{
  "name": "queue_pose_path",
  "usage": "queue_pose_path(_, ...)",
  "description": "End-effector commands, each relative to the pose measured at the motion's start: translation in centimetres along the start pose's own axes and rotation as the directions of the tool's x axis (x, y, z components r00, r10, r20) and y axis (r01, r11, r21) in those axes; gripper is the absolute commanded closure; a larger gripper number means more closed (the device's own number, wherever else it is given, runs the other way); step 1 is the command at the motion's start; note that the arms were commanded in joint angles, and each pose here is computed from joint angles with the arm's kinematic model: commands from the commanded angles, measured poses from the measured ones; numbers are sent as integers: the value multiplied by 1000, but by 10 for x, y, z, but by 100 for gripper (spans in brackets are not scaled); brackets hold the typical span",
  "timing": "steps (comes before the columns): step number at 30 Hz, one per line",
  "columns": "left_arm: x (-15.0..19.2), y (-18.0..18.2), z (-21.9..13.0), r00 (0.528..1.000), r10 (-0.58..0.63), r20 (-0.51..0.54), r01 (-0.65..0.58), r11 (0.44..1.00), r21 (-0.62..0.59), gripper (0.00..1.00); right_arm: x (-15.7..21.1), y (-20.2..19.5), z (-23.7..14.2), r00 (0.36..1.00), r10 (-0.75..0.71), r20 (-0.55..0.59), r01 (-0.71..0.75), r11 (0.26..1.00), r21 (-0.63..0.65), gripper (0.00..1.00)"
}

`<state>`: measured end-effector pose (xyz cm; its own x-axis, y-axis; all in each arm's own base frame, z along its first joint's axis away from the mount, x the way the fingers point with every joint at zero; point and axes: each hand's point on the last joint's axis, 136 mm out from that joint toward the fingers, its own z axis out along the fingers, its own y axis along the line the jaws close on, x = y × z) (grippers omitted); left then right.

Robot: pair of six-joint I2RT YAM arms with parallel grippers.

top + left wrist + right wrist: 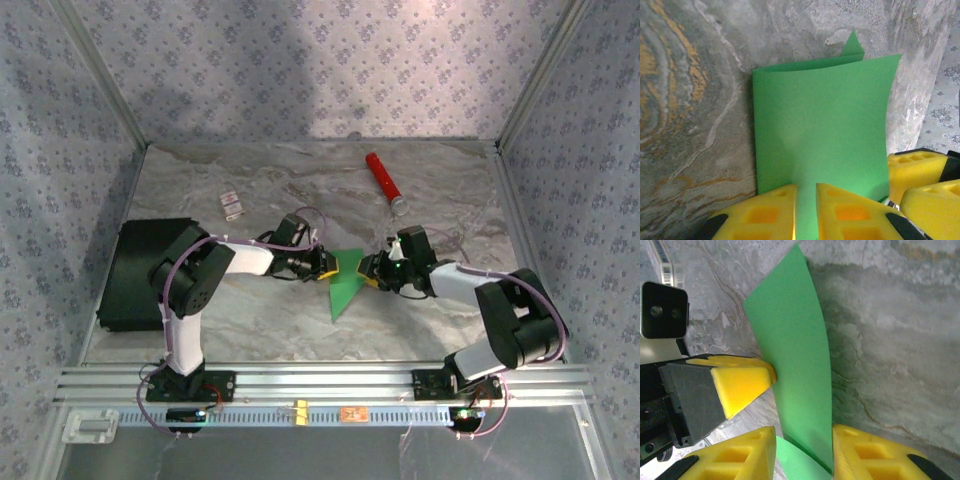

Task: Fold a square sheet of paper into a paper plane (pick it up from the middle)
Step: Fold the wing for the fifth time at the center of the table.

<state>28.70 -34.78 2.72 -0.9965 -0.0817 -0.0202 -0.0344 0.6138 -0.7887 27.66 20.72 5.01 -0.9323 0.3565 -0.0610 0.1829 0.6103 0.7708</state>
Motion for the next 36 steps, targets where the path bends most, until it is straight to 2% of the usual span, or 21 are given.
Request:
queue_pose_path(1,7,30,2,998,-59,-15,58,995,-80,83,-4,13,3,997,-75,-35,73,996,-60,66)
queue_pose_path(13,7,30,3,998,-59,-18,58,995,-77,83,-14,11,14,979,-144,-142,128,985,-116,68)
queue_pose_path(21,6,29,3,998,-59,-12,58,996,-74,83,-15,6,13,975,-145,-170,124,984,-124,68)
queue_pose_path(31,6,28,4,998,-59,-17,58,996,-64,83,-12,7,17,948,-228,-221,197,968,-152,68)
queue_pose_path(36,4,22,3,999,-53,-11,52,997,-48,83,-13,1,16,946,-224,-233,202,973,-113,78)
